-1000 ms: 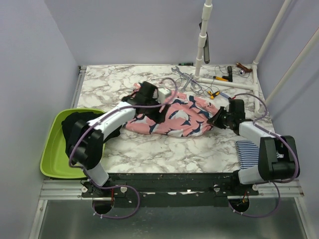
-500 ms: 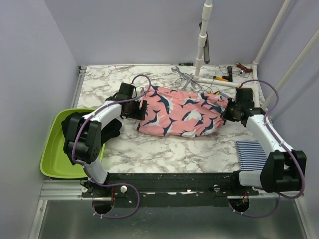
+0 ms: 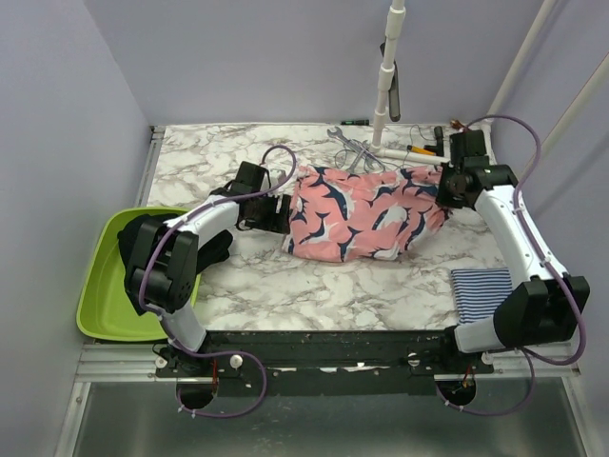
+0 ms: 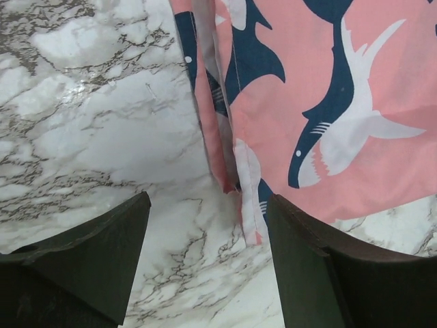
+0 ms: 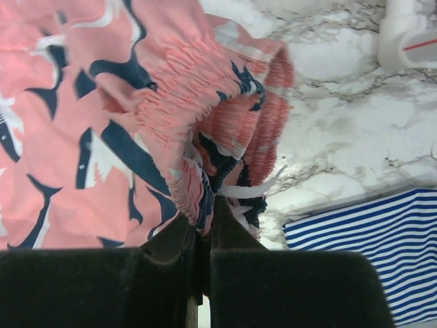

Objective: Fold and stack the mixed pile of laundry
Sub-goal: Fold the shorts at the center of the board.

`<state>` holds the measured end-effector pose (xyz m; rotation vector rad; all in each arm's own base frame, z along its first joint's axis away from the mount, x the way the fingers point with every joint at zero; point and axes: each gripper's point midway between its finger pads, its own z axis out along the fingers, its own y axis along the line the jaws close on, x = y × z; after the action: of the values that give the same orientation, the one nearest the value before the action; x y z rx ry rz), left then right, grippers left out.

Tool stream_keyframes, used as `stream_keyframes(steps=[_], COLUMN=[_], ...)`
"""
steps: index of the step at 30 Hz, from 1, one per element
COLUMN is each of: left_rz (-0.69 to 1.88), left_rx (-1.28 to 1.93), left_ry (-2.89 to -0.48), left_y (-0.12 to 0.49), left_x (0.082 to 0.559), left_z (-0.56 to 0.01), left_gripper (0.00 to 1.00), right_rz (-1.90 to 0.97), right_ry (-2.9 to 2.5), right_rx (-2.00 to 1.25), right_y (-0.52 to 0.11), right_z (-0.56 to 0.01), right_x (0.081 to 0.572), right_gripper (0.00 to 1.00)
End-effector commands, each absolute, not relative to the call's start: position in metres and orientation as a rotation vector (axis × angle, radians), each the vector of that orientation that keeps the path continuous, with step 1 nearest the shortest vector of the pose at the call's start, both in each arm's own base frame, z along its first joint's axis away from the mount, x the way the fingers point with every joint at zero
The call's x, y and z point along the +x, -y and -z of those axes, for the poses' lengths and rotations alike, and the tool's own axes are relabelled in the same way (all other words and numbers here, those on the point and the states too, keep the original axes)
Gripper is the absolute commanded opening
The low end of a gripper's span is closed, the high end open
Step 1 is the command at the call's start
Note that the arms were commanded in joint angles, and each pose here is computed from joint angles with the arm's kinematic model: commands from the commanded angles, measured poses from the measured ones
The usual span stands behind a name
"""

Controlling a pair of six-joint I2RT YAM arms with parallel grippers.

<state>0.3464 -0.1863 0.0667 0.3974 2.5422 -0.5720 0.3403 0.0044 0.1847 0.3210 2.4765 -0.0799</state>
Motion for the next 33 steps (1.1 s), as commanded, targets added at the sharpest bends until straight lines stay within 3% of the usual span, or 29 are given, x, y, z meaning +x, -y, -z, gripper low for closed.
stream_keyframes(steps=[1, 6, 14, 17, 22, 33], left_rz=[0.688, 0.75, 0.781, 0.792, 0.8, 0.823], left_rx=[0.342, 0.362, 0.368, 0.372, 0.373, 0.343], left_ry=[-2.601, -2.624, -2.668, -2.661, -2.646, -2.648], left_y=[0.202, 0.214, 0.217, 0.218, 0.217, 0.213], left_x=[0.347, 0.337, 0.331, 0.331, 0.334, 0.337], left_z=[-0.051, -0.042, -0.027, -0.029, -0.032, -0.032], left_gripper=[0.68, 0.64, 0.32, 0.26, 0.22, 0.21], right_rz=[0.182, 0.177, 0.048, -0.056, -0.239, -0.617], right_ry=[-2.526, -2.566, -2.564, -2.548, -2.535, -2.487], right_rx=[0.205, 0.07, -0.192, -0.281, -0.385, -0.363], right_y=[-0.033, -0.089, -0.206, -0.254, -0.317, -0.376], right_z=[-0.195, -0.184, -0.17, -0.162, -0.14, -0.114], right_x=[0.338, 0.357, 0.386, 0.394, 0.402, 0.404], right_gripper=[0.01, 0.01, 0.01, 0.01, 0.01, 0.01])
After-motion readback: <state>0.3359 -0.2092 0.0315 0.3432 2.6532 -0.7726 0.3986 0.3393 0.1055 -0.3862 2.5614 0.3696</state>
